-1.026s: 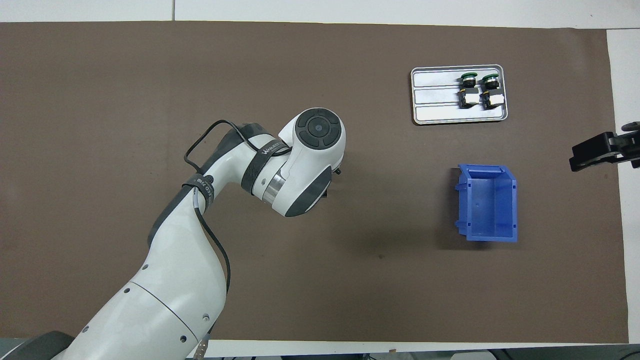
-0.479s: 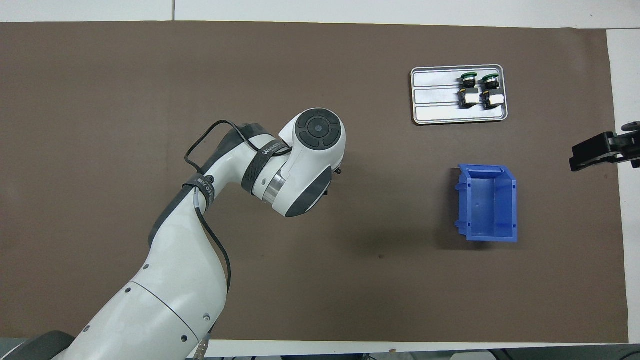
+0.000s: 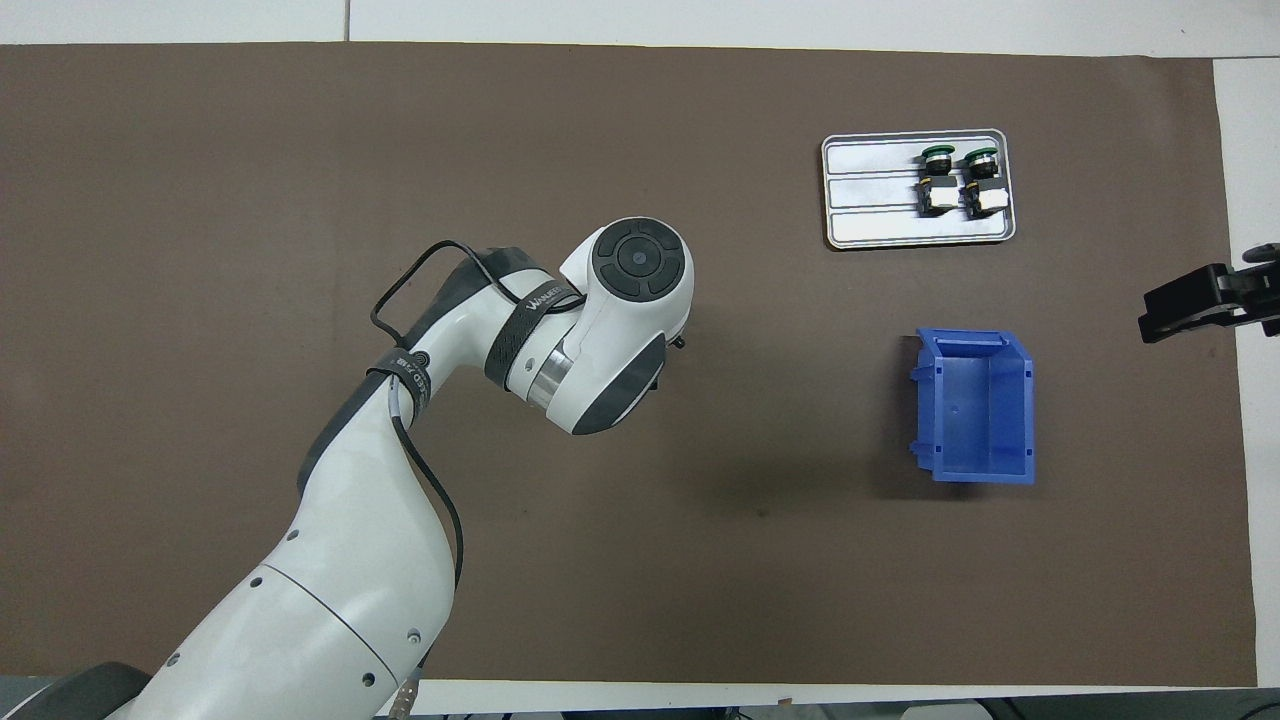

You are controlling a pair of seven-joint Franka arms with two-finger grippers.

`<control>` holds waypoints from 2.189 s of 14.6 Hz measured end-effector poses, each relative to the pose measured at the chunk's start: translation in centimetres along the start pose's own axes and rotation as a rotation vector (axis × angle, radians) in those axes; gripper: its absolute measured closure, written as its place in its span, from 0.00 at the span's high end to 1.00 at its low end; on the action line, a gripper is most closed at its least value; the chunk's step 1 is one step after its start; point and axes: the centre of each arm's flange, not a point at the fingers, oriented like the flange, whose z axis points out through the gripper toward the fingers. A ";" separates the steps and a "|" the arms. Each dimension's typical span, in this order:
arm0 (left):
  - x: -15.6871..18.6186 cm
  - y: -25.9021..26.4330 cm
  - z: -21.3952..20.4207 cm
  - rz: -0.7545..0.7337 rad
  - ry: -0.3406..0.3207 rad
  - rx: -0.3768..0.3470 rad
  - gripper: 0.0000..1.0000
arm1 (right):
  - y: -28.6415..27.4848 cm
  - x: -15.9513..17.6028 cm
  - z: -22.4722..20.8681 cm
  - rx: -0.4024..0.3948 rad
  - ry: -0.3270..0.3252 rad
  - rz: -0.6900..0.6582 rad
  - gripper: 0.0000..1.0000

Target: Place and press button with both arms

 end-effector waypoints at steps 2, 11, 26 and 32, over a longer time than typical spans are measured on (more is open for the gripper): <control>0.4 0.5 -1.5 -0.009 -0.011 -0.022 0.33 | 0.0 0.0 0.0 0.000 0.000 0.000 1.00; 4.8 1.3 -8.2 0.034 -0.048 -0.083 0.33 | 0.0 0.0 0.0 0.000 0.000 0.000 1.00; 8.9 2.1 -7.7 0.143 -0.296 0.050 0.33 | 0.0 0.0 0.0 0.000 0.000 0.000 1.00; 12.0 1.8 -6.7 0.223 -0.569 0.093 0.33 | 0.0 0.0 0.0 0.000 0.000 0.000 1.00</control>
